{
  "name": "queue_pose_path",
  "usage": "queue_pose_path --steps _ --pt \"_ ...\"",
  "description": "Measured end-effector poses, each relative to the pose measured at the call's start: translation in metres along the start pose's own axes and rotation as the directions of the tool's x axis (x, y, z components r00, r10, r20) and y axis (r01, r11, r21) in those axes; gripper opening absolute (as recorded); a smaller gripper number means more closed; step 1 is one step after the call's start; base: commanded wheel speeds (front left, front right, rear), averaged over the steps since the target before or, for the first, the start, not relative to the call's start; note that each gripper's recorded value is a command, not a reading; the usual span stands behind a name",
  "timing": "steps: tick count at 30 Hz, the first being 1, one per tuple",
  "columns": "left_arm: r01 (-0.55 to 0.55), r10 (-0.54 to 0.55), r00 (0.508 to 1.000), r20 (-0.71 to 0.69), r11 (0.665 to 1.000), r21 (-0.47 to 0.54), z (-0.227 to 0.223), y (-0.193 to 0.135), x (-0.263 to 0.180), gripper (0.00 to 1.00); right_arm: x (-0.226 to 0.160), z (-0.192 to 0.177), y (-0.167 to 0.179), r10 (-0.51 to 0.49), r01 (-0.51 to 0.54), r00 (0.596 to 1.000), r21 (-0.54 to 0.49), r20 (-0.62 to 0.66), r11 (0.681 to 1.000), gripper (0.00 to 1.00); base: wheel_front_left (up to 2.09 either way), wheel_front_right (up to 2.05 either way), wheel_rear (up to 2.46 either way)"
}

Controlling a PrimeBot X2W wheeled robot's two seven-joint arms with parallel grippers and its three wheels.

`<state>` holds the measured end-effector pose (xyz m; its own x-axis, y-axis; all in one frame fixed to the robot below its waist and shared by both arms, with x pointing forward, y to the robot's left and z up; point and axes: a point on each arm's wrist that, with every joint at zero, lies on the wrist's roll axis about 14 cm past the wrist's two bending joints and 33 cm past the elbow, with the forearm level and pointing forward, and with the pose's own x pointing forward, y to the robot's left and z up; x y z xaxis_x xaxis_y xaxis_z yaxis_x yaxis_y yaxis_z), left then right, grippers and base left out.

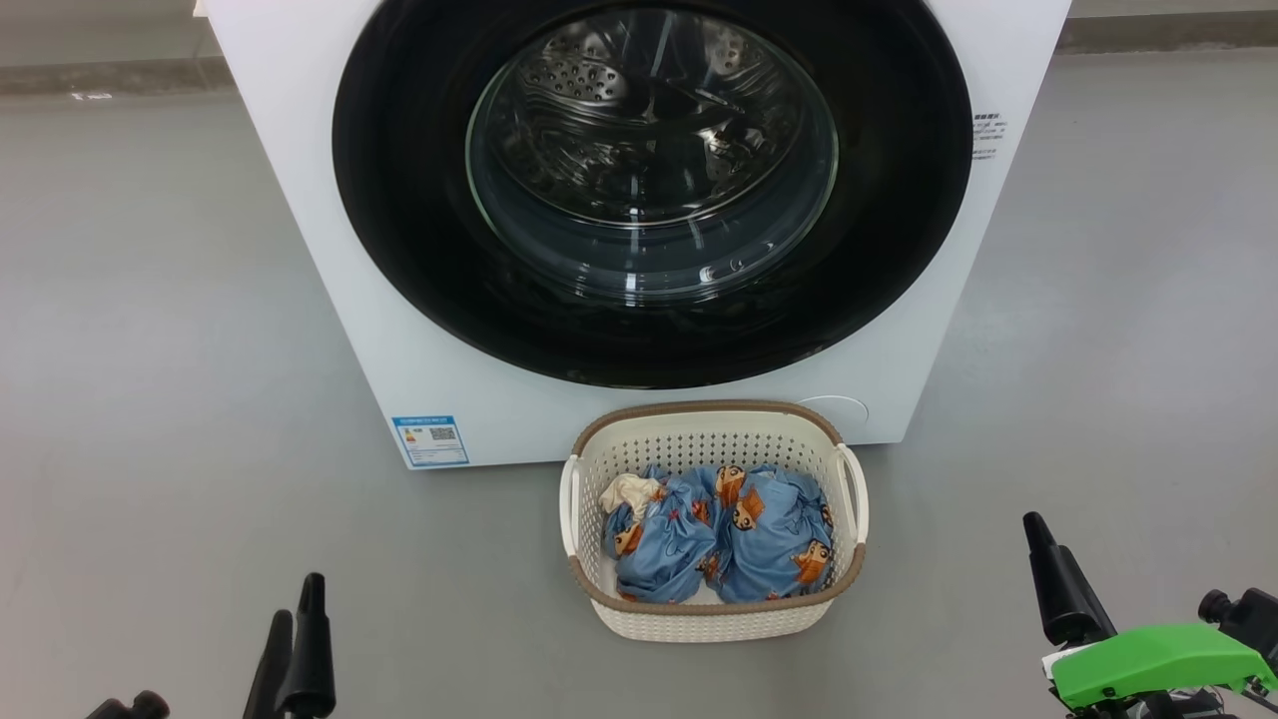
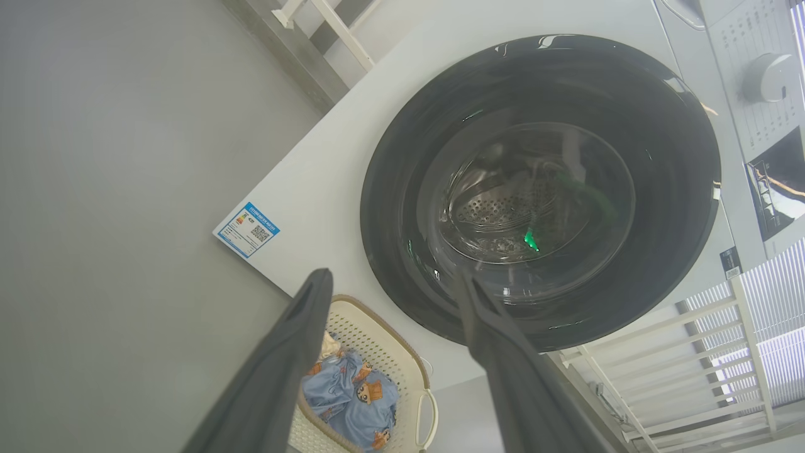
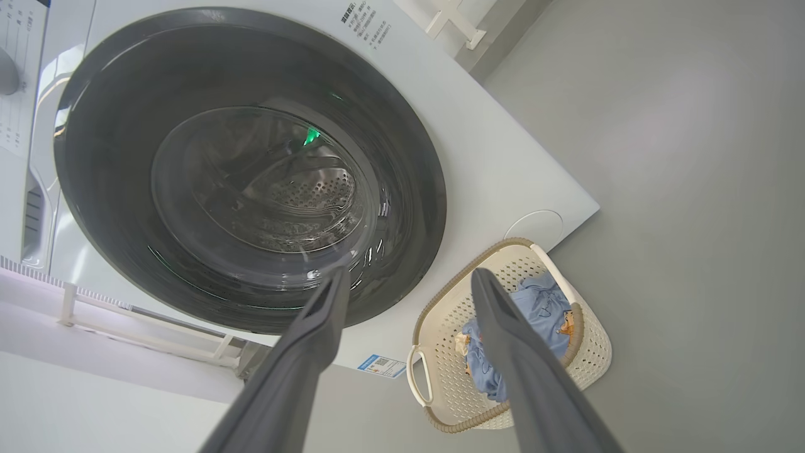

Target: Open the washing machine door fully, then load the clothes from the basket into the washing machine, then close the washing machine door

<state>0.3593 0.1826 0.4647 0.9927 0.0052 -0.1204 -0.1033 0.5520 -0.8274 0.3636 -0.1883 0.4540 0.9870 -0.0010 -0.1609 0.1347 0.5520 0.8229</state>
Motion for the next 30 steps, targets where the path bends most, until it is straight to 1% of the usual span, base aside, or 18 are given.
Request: queue_pose_path --steps 6,9,18,24,26,30 --pt "0.011 -0.011 1.0 0.006 0.996 0.088 0.001 -0.003 0.0 1.0 0.0 -0.004 0.004 0.015 -0.016 1.0 -0.082 -0.012 0.997 1.0 0.0 0.0 0.0" --pt "0.013 -0.014 1.0 0.006 0.994 0.112 0.002 -0.003 0.0 1.0 0.001 -0.004 0.004 0.018 -0.019 1.0 -0.107 -0.013 0.994 1.0 0.0 0.0 0.0" --pt "0.025 -0.03 0.999 0.016 0.974 0.224 0.003 -0.006 -0.001 1.0 0.001 -0.006 0.006 0.035 -0.04 0.999 -0.226 -0.025 0.973 1.0 0.0 0.0 0.0" --pt "0.037 -0.046 0.999 0.022 0.954 0.296 0.004 -0.009 -0.001 1.0 0.002 -0.009 0.01 0.051 -0.058 0.998 -0.292 -0.03 0.955 1.0 0.0 0.0 0.0" --pt "0.046 -0.056 0.998 0.021 0.941 0.335 0.004 -0.012 -0.001 1.0 0.003 -0.009 0.013 0.062 -0.069 0.998 -0.331 -0.03 0.941 1.0 0.0 0.0 0.0" --pt "0.056 -0.07 0.997 0.025 0.922 0.383 0.004 -0.015 -0.001 1.0 0.006 -0.007 0.018 0.083 -0.086 0.996 -0.368 -0.024 0.926 1.0 0.0 0.0 0.0"
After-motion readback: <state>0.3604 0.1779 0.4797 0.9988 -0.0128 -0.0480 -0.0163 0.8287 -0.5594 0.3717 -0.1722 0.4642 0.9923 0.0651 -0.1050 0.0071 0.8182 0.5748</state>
